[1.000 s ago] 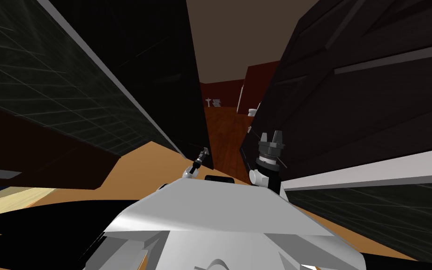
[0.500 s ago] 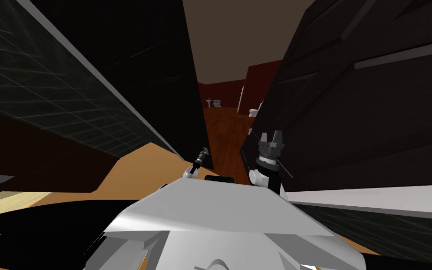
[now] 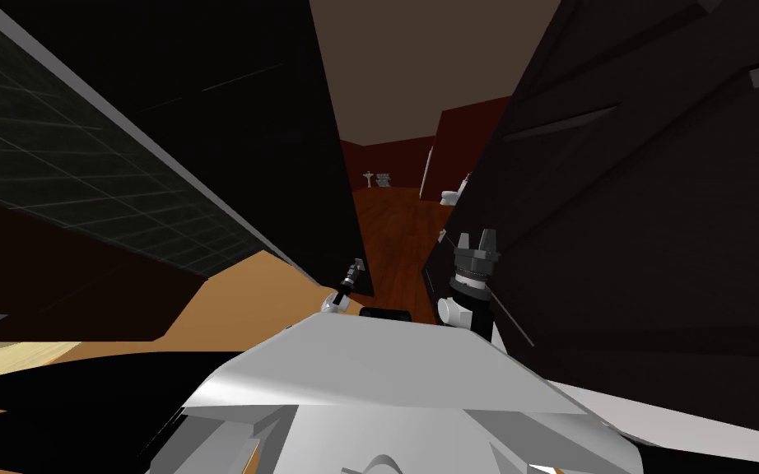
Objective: Push the door open
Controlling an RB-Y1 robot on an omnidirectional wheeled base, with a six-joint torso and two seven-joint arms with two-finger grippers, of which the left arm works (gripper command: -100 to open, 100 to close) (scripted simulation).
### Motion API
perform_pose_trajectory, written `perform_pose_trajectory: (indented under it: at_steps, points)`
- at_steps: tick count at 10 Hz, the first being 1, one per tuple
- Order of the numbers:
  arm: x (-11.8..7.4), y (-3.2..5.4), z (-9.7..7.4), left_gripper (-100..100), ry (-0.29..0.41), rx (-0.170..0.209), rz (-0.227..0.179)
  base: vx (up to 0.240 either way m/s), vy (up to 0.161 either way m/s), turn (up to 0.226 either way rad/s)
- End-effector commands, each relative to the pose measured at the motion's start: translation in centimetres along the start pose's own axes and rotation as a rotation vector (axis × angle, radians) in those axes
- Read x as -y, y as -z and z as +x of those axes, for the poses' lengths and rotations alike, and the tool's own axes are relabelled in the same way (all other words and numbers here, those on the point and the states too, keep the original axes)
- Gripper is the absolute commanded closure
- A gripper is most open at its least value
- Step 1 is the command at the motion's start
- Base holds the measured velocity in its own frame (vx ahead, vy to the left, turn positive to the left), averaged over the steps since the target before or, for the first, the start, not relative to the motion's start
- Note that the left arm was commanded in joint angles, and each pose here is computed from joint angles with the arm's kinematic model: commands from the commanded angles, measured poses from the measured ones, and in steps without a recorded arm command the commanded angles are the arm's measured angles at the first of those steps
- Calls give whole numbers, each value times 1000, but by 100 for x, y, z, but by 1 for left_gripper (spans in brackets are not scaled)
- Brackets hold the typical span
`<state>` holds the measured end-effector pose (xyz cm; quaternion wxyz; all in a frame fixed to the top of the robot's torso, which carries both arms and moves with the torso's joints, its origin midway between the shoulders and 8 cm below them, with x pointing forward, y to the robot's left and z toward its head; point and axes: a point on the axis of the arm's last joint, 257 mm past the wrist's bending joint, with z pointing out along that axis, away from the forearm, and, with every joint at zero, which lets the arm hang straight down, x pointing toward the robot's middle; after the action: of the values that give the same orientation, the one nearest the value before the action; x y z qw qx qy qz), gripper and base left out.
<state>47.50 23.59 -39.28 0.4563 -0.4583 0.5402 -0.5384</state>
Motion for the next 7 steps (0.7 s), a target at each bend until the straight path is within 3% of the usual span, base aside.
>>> perform_pose_trajectory:
  at_steps: [1, 7]
  points:
    - [36, -14, -156, 100, -11, 25, 11, 128, -36, 22]
    - [47, 0, -437, 100, -14, 125, 12, 188, -92, 65]
